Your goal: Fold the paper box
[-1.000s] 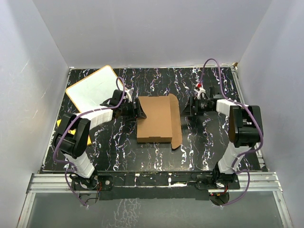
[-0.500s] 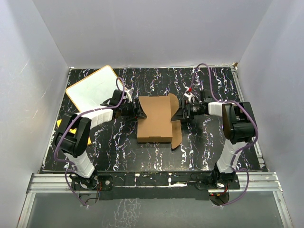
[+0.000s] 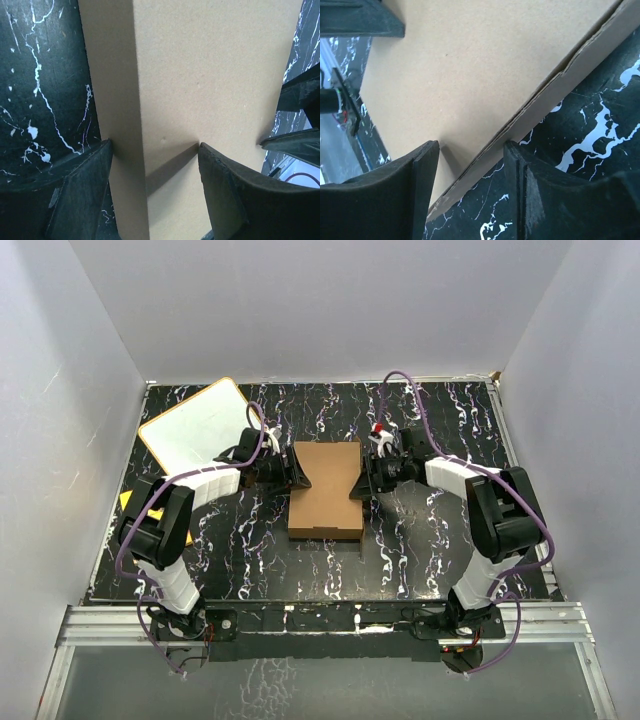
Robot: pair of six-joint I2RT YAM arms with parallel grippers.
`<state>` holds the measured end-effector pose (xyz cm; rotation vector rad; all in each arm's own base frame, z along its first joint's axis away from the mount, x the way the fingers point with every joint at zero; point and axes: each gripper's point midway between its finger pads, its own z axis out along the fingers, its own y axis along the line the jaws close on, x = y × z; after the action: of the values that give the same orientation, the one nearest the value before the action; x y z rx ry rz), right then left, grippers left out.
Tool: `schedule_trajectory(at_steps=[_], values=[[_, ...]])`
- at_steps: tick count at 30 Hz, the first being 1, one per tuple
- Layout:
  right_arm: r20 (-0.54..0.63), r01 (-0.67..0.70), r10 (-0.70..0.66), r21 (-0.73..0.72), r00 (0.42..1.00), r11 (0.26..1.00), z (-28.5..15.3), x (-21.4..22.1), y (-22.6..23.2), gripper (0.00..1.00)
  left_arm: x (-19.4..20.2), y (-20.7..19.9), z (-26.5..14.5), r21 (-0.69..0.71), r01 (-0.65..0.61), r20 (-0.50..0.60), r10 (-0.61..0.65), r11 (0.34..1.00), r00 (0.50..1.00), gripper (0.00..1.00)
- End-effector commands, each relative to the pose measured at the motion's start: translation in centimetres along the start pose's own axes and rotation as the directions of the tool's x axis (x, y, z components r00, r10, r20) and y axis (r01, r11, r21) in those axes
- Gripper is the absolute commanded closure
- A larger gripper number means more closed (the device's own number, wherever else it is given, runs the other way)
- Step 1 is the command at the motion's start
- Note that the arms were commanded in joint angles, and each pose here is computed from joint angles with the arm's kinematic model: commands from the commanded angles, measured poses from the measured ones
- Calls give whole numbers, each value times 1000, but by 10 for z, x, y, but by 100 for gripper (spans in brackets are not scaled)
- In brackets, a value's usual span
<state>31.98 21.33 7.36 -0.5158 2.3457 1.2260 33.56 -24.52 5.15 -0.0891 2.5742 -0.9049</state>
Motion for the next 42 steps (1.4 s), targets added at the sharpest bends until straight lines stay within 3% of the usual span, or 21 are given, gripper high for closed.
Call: schedule_trajectory(at_steps=[1, 5, 8, 15, 20, 23, 25, 28, 31, 32, 35, 42], values=[[16, 121, -123, 106, 992, 987, 7, -23, 1, 48, 18, 13, 9, -75, -9, -61, 4, 997, 998, 34], [-8, 118, -118, 121, 993, 986, 11, -19, -3, 66, 18, 12, 11, -73, -11, -66, 6, 997, 998, 34], [-6, 118, -118, 94, 993, 989, 11, -20, 3, 66, 19, 12, 13, -75, -12, -71, 7, 997, 997, 34], [74, 196, -197, 15, 978, 980, -20, -44, 18, 24, 5, 20, 14, -119, -58, -66, 50, 991, 997, 33], [104, 296, -298, 33, 949, 955, -54, -48, 5, 17, -31, 15, 11, -90, -97, 30, 100, 991, 995, 29], [109, 415, -420, 60, 901, 908, -65, -51, 11, 11, -58, 3, 1, -68, -130, 92, 136, 989, 986, 26], [130, 524, -529, 71, 839, 849, -72, -54, 19, 2, -73, -9, -10, -55, -165, 139, 171, 985, 975, 22], [186, 712, -704, 35, 685, 702, -79, -49, 40, 1, -90, -28, -34, -41, -253, 222, 255, 967, 941, 21], [297, 906, -857, -96, 421, 412, -78, -14, 68, 1, -98, -47, -65, -23, -342, 331, 330, 939, 884, 15], [333, 951, -891, -116, 309, 286, -77, -2, 72, 1, -97, -50, -75, -23, -366, 357, 349, 930, 866, 10], [379, 987, -919, -155, 105, 48, -73, 35, 70, 1, -84, -54, -93, 4, -407, 391, 373, 913, 842, 3], [304, 975, -953, -212, -6, -74, -65, 75, 43, 20, -18, -28, -89, 104, -315, 301, 272, 944, 914, 3]])
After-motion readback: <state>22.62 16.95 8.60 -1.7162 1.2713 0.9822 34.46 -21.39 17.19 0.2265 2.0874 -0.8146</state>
